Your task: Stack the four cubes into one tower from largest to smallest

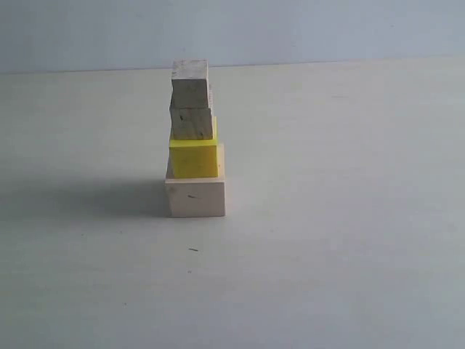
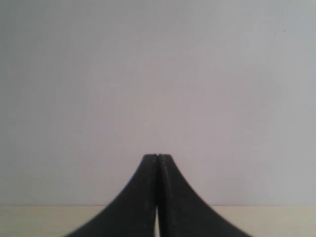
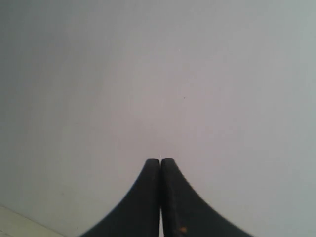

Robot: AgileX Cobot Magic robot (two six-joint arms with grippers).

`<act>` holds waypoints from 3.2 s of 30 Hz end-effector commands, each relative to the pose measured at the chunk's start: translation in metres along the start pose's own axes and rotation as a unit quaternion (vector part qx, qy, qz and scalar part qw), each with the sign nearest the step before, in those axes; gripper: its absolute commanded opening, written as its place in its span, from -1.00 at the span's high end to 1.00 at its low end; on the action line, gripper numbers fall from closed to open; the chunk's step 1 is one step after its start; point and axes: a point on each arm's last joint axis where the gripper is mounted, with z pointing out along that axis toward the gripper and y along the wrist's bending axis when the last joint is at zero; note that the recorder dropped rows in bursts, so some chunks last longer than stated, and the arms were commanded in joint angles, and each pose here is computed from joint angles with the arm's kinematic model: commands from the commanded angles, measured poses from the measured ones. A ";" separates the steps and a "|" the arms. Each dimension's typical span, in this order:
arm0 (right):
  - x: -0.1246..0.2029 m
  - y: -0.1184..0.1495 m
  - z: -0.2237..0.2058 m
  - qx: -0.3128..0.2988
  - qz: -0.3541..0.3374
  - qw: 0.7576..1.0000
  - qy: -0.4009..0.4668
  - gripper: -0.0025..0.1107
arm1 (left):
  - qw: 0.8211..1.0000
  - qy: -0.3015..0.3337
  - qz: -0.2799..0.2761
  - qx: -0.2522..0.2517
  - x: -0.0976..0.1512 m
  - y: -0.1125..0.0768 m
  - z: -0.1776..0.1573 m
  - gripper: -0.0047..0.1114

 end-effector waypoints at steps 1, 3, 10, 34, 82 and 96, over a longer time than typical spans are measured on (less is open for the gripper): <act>0.002 0.001 -0.001 0.000 0.002 1.000 0.003 0.96 | 1.000 0.000 -0.003 0.002 0.001 -0.001 -0.001 0.92; 0.002 0.001 -0.001 0.000 0.002 1.000 0.003 0.96 | 1.000 0.000 -0.003 0.002 0.001 -0.001 -0.001 0.92; 0.002 0.001 -0.001 0.000 0.002 1.000 0.003 0.96 | 1.000 0.000 -0.003 0.002 0.001 -0.001 -0.001 0.92; 0.001 0.001 -0.001 0.000 0.005 1.000 0.001 0.96 | 0.995 -0.046 0.074 -0.056 0.009 0.004 -0.046 0.92; 0.001 0.001 -0.001 0.000 0.005 1.000 0.001 0.96 | 0.978 0.167 0.021 -0.126 0.171 0.031 -0.081 0.92; 0.001 0.001 -0.001 0.000 0.005 1.000 0.001 0.96 | 0.976 0.174 0.052 -0.116 0.172 0.030 -0.081 0.92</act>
